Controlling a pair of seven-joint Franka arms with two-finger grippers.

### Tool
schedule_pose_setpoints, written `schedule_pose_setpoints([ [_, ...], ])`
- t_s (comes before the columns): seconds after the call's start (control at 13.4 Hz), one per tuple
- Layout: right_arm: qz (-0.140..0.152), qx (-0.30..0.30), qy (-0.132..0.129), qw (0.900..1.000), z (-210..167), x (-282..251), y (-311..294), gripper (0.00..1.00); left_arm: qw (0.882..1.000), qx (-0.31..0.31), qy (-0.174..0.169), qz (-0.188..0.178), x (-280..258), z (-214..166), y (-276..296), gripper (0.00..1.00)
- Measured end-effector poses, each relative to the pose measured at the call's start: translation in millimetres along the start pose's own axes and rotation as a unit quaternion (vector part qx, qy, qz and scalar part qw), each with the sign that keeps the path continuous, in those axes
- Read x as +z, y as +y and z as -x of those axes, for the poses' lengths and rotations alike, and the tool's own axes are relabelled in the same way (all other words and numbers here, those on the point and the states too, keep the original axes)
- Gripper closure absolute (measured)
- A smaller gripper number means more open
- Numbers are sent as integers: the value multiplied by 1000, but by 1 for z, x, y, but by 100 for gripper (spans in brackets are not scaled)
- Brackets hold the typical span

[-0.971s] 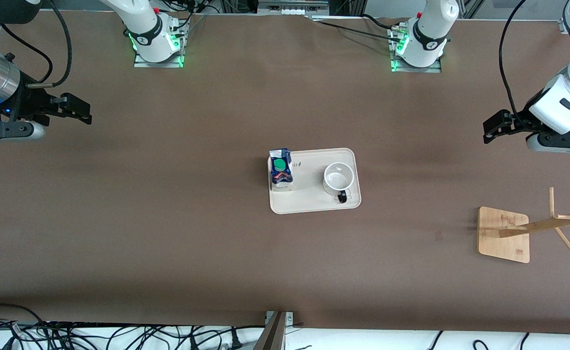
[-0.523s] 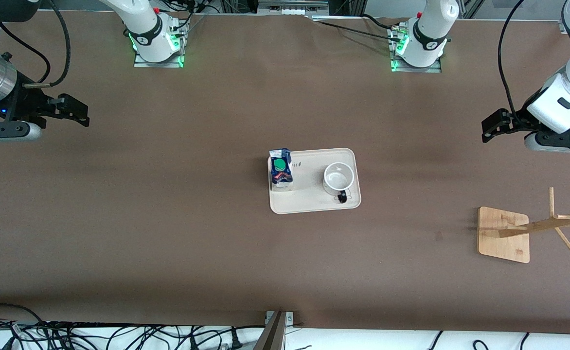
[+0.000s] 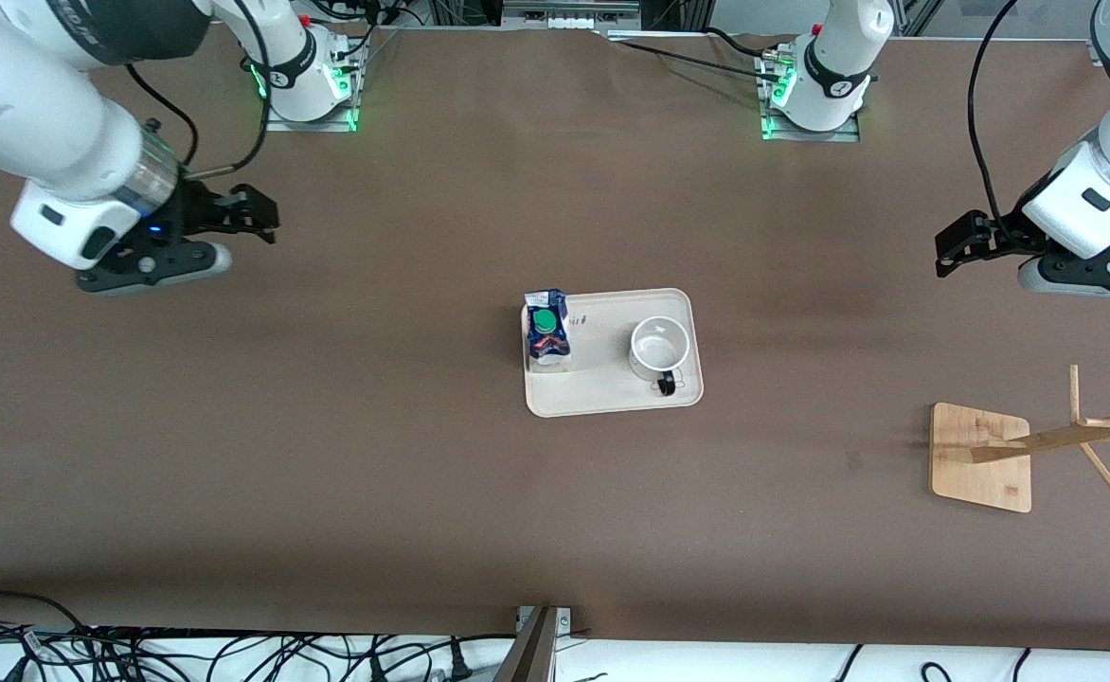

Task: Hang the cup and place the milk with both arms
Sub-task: 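Reach the right gripper to the milk carton on the tray and grasp it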

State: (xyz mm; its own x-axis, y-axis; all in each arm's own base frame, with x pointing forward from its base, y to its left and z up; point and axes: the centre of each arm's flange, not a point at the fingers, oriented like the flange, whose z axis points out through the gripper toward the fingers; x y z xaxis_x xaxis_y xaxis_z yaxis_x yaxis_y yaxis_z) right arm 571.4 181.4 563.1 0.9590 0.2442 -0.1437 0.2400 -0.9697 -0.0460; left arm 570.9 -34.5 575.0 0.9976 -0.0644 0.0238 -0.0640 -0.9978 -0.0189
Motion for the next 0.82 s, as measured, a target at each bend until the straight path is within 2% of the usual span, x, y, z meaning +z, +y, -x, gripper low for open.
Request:
schedule_pose_setpoints([
  [0.15, -23, -10, -20, 999, -15, 31, -44, 0, 1000, 0, 0, 0, 0, 0, 1, 0],
  [0.22, -25, -2, -15, 1000, -26, 48, -70, 0, 1000, 1, 0, 0, 0, 0, 1, 0],
  [0.45, -43, 24, 20, 999, -57, 92, -157, 0, 1000, 1, -2, 0, 0, 0, 1, 0],
  [0.67, -46, 41, 57, 997, -78, 127, -234, 0, 1000, 2, -3, 0, -1, 0, 2, 0],
  [0.82, -44, 41, 66, 996, -86, 147, -261, 0, 1000, 2, -4, 0, -1, 1, 2, 0],
])
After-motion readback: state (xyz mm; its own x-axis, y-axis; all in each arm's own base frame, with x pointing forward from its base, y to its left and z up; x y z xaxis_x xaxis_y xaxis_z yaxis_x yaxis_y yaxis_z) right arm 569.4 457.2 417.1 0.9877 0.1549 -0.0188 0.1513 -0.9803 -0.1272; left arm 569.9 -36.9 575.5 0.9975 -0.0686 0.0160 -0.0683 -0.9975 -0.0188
